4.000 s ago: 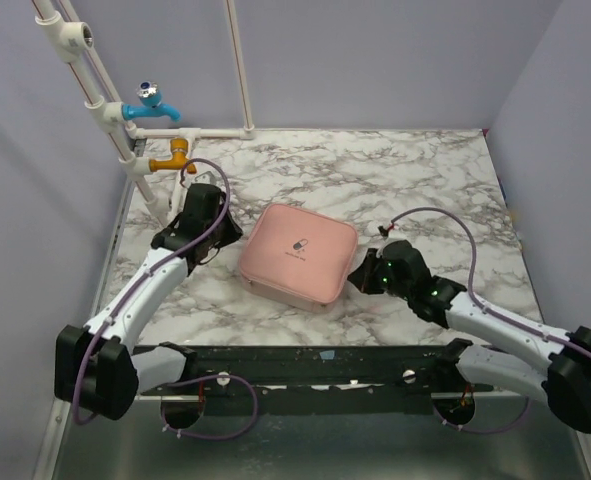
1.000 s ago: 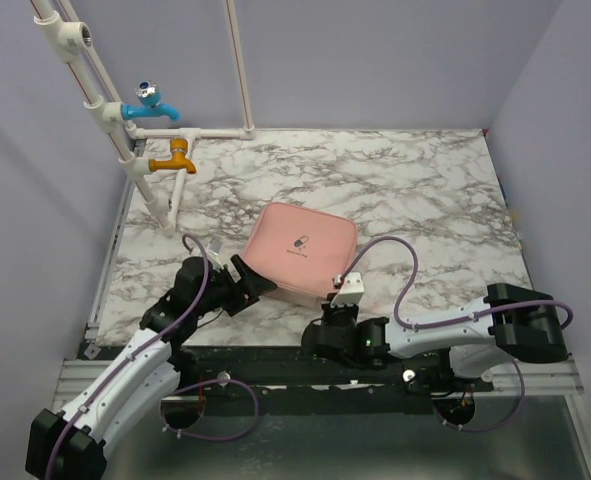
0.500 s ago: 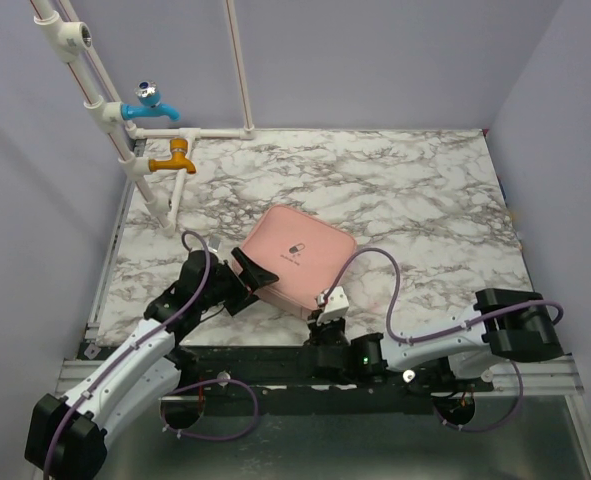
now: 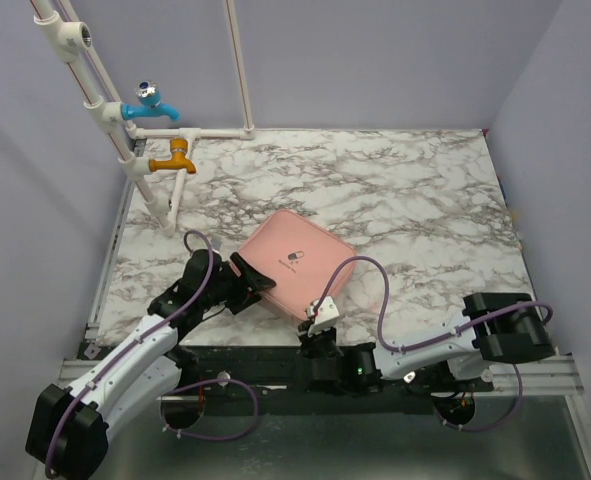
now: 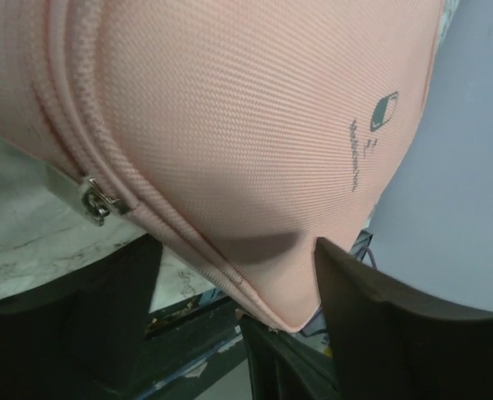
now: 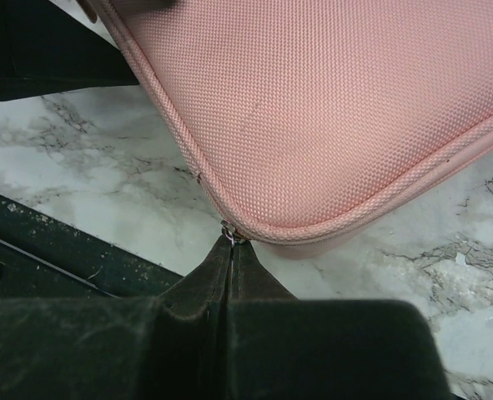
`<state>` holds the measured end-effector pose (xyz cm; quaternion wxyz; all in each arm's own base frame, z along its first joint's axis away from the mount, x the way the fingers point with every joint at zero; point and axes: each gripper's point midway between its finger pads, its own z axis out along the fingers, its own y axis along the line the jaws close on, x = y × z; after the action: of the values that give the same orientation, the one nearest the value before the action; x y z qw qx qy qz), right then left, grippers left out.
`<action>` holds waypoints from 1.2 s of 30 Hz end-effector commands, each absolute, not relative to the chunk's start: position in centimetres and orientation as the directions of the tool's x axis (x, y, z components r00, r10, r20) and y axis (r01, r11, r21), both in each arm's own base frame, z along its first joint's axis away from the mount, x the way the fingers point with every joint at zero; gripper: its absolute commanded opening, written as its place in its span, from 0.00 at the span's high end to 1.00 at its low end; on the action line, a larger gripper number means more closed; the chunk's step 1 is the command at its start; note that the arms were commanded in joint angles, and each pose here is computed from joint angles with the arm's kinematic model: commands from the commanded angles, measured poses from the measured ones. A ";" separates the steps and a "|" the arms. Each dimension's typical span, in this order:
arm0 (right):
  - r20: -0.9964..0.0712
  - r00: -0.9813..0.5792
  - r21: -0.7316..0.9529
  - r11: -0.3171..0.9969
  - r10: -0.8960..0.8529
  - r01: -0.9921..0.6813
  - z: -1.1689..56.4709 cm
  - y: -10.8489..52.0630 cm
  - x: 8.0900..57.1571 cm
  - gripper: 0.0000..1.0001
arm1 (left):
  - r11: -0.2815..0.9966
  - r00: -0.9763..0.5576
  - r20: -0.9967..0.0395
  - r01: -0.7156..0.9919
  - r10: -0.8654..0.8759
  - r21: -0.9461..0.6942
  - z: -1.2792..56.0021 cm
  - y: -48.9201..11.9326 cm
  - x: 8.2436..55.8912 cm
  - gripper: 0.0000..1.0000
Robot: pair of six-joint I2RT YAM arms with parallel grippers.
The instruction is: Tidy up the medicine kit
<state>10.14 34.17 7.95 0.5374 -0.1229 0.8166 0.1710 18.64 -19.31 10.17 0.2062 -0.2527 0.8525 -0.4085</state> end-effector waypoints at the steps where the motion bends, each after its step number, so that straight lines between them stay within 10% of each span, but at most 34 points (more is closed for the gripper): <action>1: -0.923 -0.382 0.202 0.905 0.047 -0.375 8.7 34.9 9.9 0.99 | 0.534 -0.788 -0.162 -0.236 -0.595 -0.812 10.4 -19.7 19.1 0.47; 9: -0.922 -0.385 0.201 0.905 0.046 -0.374 8.3 34.2 9.8 0.99 | 0.538 -0.809 -0.142 -0.237 -0.571 -0.809 9.4 -20.2 19.1 1.00; 36: -0.917 -0.384 0.009 0.959 -0.105 -0.283 8.8 23.6 11.3 0.99 | 0.601 -0.820 -0.282 -0.092 -0.498 -0.794 11.3 -19.6 19.3 1.00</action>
<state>9.93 27.77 8.78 0.5057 -0.0568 0.8447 0.1662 17.98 -19.96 9.75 0.1888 -0.2283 0.8601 -0.4152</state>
